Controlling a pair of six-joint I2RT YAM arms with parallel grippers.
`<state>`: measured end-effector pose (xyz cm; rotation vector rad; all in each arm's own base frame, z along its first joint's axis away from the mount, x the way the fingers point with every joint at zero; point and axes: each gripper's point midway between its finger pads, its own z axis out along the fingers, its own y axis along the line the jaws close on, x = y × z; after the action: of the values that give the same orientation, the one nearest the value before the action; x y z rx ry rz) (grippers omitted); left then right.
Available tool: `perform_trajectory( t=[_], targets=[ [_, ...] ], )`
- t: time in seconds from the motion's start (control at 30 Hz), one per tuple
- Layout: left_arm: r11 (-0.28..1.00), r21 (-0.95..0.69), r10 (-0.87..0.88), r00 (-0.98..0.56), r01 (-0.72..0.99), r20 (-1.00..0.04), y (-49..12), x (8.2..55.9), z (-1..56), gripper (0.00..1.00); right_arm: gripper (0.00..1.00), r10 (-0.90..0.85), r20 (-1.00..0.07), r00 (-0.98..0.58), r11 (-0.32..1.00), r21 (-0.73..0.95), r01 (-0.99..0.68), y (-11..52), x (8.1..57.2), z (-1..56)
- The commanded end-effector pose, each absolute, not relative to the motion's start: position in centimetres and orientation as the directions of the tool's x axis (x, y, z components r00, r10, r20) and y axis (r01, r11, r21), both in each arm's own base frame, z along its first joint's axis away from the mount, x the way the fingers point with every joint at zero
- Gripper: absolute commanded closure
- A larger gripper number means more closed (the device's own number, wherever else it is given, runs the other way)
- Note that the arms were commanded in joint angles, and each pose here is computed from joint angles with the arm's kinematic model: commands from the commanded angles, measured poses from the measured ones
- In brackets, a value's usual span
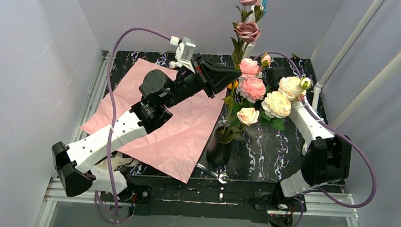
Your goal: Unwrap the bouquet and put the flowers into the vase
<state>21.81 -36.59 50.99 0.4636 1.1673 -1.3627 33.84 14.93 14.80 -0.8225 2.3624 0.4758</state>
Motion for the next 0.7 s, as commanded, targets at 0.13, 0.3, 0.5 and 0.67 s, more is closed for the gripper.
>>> perform_trajectory(
  t=[0.13,0.3,0.5,0.67],
  targets=[
    [0.238,-0.341,-0.48,-0.195,0.91,-0.856,-37.7,21.4,47.4,1.0,0.02,-0.429,-0.653,-0.625,0.752,0.126,-0.647,14.5,33.0,15.8],
    [0.279,-0.351,-0.405,-0.222,0.894,-0.887,-38.0,21.5,42.6,1.0,0.02,-0.427,-0.649,-0.629,0.751,0.132,-0.647,14.5,32.6,15.7],
    [0.309,-0.328,-0.323,-0.226,0.892,-0.919,-37.6,21.1,39.1,0.84,0.02,-0.427,-0.646,-0.633,0.75,0.137,-0.647,14.5,32.5,15.4],
    [0.318,-0.276,-0.272,-0.191,0.907,-0.943,-36.4,20.1,38.7,0.63,0.02,-0.43,-0.647,-0.63,0.751,0.131,-0.647,14.4,32.6,15.5]
  ],
)
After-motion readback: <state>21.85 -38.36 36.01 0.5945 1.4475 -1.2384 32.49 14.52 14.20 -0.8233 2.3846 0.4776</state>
